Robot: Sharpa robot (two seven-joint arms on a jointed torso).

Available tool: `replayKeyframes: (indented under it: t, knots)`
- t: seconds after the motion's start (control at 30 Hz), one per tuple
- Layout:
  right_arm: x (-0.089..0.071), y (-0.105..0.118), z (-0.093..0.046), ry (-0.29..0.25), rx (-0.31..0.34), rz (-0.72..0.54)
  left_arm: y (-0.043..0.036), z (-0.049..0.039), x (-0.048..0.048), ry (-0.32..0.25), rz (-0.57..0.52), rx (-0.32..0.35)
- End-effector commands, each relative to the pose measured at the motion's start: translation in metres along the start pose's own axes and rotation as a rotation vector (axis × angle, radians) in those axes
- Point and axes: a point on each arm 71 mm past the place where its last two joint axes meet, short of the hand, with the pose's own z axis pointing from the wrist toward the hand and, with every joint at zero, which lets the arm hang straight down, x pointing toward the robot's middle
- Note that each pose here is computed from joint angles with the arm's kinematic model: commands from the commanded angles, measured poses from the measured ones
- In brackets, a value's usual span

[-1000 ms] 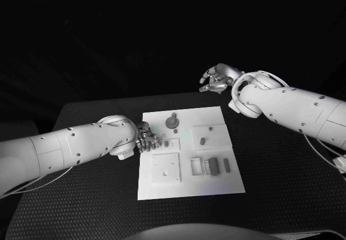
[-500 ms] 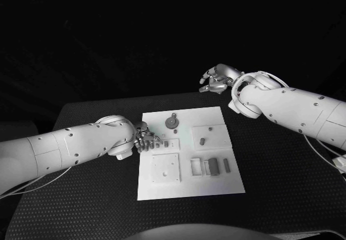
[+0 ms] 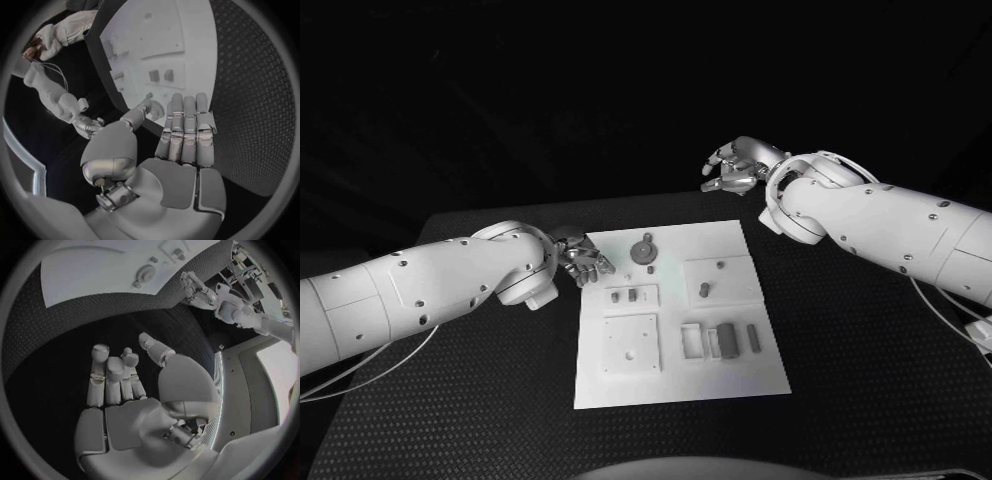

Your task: Assemble the parts on the task board

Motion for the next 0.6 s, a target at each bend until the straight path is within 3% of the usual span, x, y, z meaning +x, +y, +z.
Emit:
replayKeyframes:
  t: [0.03,0.17,0.2,0.27,0.4,0.6]
  knots:
    - [0.001,0.000,0.000,0.005,-0.013,0.004,-0.0258,-0.0014,-0.0077,-0.135,-0.012,0.261]
    - [0.003,0.000,0.001,0.006,-0.014,0.007,-0.0439,0.0004,-0.0061,-0.212,0.200,0.376]
    - [0.004,0.000,0.001,0.006,-0.013,0.007,-0.0474,0.0014,-0.0047,-0.215,0.238,0.394]
    - [0.005,0.000,0.002,0.006,-0.014,0.009,-0.0536,0.0058,0.0000,-0.168,0.298,0.441]
    - [0.006,0.002,0.002,0.007,-0.014,0.010,-0.0653,0.0130,0.0043,-0.181,0.406,0.478]
    - [0.008,0.005,0.004,0.009,-0.020,0.012,-0.0821,0.0238,0.0117,-0.243,0.559,0.531]
